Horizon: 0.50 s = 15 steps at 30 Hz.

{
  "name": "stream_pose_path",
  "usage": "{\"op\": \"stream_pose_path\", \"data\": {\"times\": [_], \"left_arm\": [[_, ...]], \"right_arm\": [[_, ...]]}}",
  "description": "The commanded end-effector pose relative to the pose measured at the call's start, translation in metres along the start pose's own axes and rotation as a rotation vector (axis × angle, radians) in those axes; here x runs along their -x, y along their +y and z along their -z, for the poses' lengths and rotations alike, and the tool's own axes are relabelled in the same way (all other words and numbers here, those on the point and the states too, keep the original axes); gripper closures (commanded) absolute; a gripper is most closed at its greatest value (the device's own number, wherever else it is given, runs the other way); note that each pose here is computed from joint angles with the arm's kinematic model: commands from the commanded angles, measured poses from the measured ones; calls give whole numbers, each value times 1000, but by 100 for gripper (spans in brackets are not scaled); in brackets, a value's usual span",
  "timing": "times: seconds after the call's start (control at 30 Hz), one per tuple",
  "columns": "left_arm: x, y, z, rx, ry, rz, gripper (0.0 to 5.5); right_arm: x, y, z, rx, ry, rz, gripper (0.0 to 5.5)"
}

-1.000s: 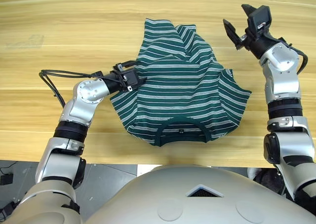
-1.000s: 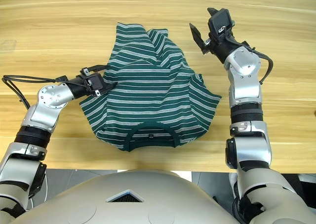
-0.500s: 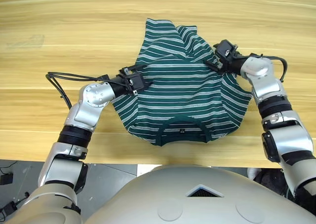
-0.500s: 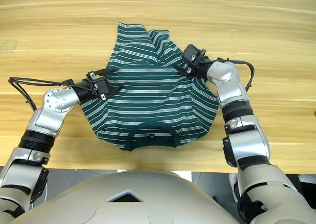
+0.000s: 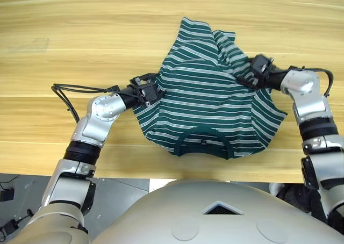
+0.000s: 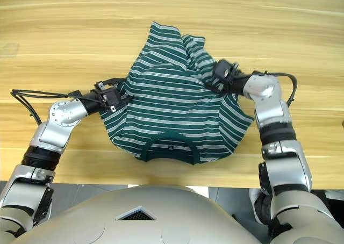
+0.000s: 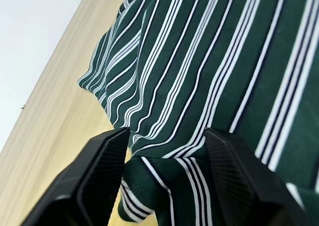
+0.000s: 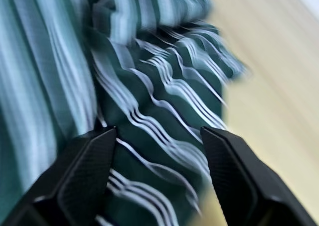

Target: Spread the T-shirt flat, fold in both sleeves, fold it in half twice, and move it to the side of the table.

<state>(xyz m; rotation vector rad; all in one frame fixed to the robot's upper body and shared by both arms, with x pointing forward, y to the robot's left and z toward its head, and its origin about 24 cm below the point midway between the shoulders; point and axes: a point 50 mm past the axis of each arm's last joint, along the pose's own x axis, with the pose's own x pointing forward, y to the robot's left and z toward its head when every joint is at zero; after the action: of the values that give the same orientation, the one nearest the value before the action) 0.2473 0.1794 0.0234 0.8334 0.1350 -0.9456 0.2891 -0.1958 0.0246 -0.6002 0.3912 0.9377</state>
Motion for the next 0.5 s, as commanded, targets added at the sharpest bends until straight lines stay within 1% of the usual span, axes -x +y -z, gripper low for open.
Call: {"op": "stream_pose_path", "data": {"times": [0.03,0.1,0.2,0.27,0.33,0.4,0.5], "left_arm": [[26,-22,-7,-4,5,181,270],[41,-29,-16,-15,-2,252,270],[74,-36,-37,-72,-8,371,270],[86,-35,-51,-103,-24,408,270],[85,-32,-58,-104,-49,399,270],[80,-30,-58,-109,-55,380,270],[70,-22,-54,-105,-68,323,270]], "right_arm": [[10,33,5,-31,15,-183,237],[17,34,0,-41,-4,-182,237],[29,37,-5,-65,-29,-166,237],[32,42,-7,-79,-39,-167,237],[32,44,-8,-90,-42,-159,237],[31,37,-13,-123,-73,-146,237],[37,18,-30,-269,-222,-162,237]]}}
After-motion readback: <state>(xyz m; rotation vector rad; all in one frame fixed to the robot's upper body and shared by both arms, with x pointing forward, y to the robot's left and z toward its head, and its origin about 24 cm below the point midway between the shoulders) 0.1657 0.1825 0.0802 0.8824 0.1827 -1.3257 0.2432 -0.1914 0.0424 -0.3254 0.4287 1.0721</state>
